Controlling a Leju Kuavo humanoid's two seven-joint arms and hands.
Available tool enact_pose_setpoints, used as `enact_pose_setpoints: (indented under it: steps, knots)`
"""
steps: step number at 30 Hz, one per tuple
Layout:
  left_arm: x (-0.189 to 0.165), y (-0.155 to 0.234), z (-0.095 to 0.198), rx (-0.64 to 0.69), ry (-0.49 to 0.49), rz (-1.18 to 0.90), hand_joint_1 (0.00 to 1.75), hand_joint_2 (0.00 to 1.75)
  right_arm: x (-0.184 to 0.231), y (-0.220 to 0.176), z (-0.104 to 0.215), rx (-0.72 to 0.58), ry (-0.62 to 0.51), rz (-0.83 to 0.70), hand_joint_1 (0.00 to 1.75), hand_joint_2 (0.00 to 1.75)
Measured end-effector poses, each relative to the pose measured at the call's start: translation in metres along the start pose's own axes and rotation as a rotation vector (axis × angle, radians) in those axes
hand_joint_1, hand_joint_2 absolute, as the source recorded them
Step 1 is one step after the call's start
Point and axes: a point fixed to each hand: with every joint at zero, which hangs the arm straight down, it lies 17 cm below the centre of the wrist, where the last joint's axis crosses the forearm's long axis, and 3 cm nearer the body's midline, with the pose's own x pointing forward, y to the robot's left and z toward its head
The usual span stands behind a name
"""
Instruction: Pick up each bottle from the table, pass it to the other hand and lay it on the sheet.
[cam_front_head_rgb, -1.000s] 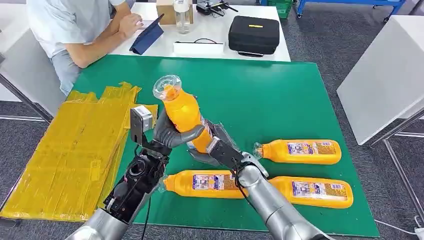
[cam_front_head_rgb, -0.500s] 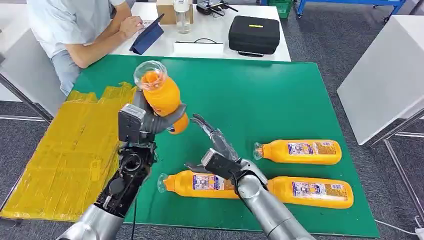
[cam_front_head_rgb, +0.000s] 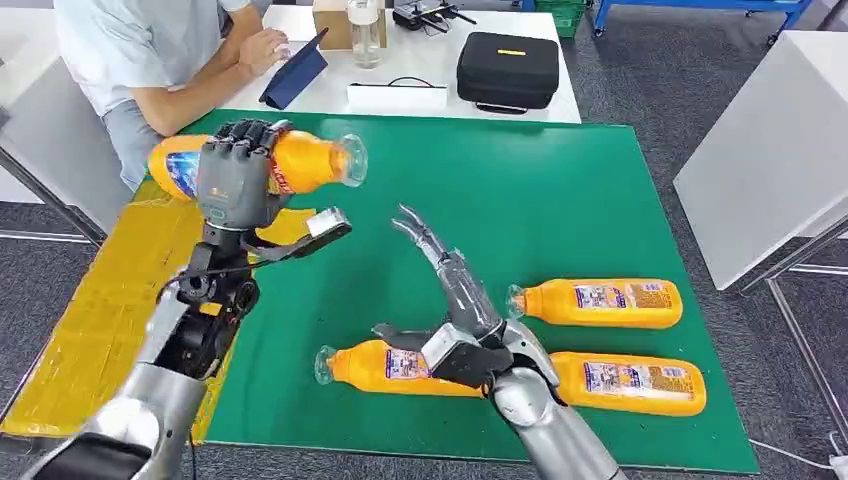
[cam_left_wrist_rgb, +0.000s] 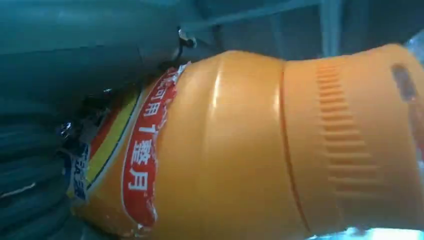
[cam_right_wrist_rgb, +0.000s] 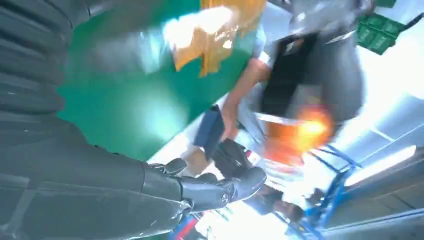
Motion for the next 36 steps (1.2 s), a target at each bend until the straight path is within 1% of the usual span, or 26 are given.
enact_pose_setpoints:
  steps: [3, 7, 10, 13, 17, 21, 25, 27, 29, 33, 36]
  knots:
    - [-0.023, -0.035, 0.003, -0.099, 0.014, -0.089, 1.75, 1.75, 0.008, 0.001, 0.001, 0.02, -0.02, 0.035, 0.0, 1.75]
    - [-0.034, -0.066, 0.011, -0.2, -0.008, -0.161, 1.75, 1.75, 0.013, 0.003, 0.003, 0.042, -0.033, 0.068, 0.0, 1.75]
    - [-0.038, -0.098, 0.026, -0.338, -0.032, -0.222, 1.75, 1.75, 0.015, 0.005, 0.003, 0.062, -0.035, 0.115, 0.0, 1.75]
    - [-0.051, -0.128, 0.05, -0.477, -0.057, -0.291, 1.75, 1.75, 0.019, 0.002, 0.005, 0.064, -0.045, 0.132, 0.0, 1.75]
    - [-0.071, -0.145, 0.076, -0.555, -0.065, -0.339, 1.75, 1.75, 0.018, -0.001, 0.014, 0.067, -0.042, 0.137, 0.0, 1.75]
    - [-0.082, -0.153, 0.089, -0.6, -0.067, -0.363, 1.75, 1.75, 0.017, -0.002, 0.017, 0.069, -0.041, 0.14, 0.0, 1.75]
    - [-0.096, -0.167, 0.111, -0.696, -0.044, -0.343, 1.75, 1.75, 0.014, -0.001, 0.026, 0.068, -0.033, 0.144, 0.0, 1.75]
    - [-0.105, -0.172, 0.124, -0.74, -0.012, -0.287, 1.75, 1.75, 0.01, 0.0, 0.034, 0.075, -0.022, 0.153, 0.0, 1.75]
    - [-0.112, -0.179, 0.139, -0.791, 0.014, -0.25, 1.75, 1.75, 0.005, 0.001, 0.037, 0.089, -0.008, 0.194, 0.0, 1.75]
    - [-0.116, -0.193, 0.171, -0.908, 0.049, -0.186, 1.75, 1.75, -0.019, 0.013, 0.045, 0.183, 0.071, 0.339, 0.0, 1.75]
    - [-0.11, -0.199, 0.186, -0.942, 0.073, -0.102, 1.75, 1.75, -0.043, 0.03, 0.057, 0.291, 0.132, 0.44, 0.0, 1.75]
